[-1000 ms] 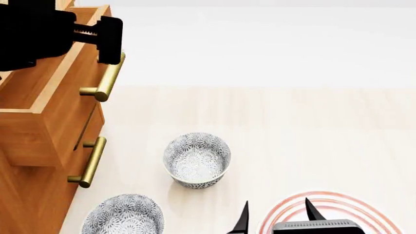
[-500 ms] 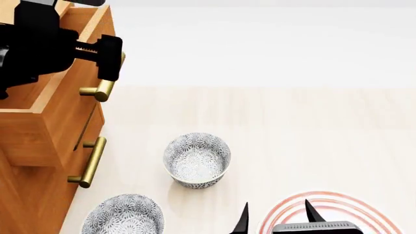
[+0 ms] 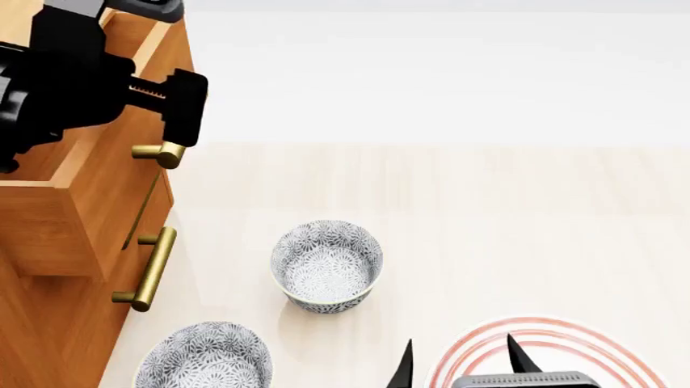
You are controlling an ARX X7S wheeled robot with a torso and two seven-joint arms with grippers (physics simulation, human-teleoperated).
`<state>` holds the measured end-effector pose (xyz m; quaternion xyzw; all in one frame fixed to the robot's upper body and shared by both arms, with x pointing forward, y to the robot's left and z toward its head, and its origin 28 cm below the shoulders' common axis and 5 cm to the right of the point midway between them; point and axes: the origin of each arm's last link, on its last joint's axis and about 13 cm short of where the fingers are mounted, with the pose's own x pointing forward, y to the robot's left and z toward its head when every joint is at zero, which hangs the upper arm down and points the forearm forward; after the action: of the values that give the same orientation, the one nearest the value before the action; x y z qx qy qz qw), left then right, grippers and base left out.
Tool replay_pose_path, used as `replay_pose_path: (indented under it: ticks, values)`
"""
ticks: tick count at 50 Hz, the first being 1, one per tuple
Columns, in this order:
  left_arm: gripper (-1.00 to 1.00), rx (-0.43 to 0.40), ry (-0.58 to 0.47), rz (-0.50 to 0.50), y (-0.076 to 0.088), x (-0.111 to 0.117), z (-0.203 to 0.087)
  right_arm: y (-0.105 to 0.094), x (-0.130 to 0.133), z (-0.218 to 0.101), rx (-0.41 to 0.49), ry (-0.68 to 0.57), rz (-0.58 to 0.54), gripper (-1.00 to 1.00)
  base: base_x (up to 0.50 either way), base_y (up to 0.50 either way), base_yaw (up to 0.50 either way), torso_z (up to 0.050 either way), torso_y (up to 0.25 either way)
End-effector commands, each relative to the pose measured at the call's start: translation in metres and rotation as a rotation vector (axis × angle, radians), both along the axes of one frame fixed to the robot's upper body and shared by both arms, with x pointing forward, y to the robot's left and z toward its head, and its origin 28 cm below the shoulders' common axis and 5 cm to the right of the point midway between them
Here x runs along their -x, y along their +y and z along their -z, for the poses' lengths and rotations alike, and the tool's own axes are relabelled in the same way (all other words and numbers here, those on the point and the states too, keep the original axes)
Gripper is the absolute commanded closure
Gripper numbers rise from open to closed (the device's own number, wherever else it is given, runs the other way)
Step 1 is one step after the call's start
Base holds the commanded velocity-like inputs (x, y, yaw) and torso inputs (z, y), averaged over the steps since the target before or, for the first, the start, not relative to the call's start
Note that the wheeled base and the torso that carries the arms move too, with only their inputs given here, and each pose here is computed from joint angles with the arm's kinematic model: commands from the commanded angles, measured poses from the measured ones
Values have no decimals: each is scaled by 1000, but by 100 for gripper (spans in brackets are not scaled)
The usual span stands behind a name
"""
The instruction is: Open the top drawer of the cabinet.
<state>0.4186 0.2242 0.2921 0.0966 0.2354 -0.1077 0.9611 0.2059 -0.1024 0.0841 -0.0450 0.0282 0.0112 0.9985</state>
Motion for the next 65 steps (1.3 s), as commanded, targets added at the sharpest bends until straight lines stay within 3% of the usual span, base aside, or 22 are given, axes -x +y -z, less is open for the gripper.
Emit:
replay_pose_path:
  ticks: [1, 16, 33, 53, 65]
  values:
    - [-100, 225, 133, 81, -14, 4, 34, -1, 2, -1, 0, -3, 3, -100, 0, 0, -3, 0, 0]
    - [-100, 181, 130, 98, -30, 5, 42, 0, -1, 1, 4, 6, -2, -100, 0, -1, -2, 0, 0]
    - [-100, 248, 147, 156, -45, 10, 41, -1, -1, 4, 5, 13, 3, -100, -1, -1, -1, 0, 0]
    - [-100, 227, 133, 173, -54, 13, 39, -2, 1, 4, 13, 14, 6, -100, 0, 0, 0, 0, 0]
    - [-100, 209, 143, 218, -72, 16, 42, -4, 1, 5, 17, 21, 5, -100, 0, 0, 0, 0, 0]
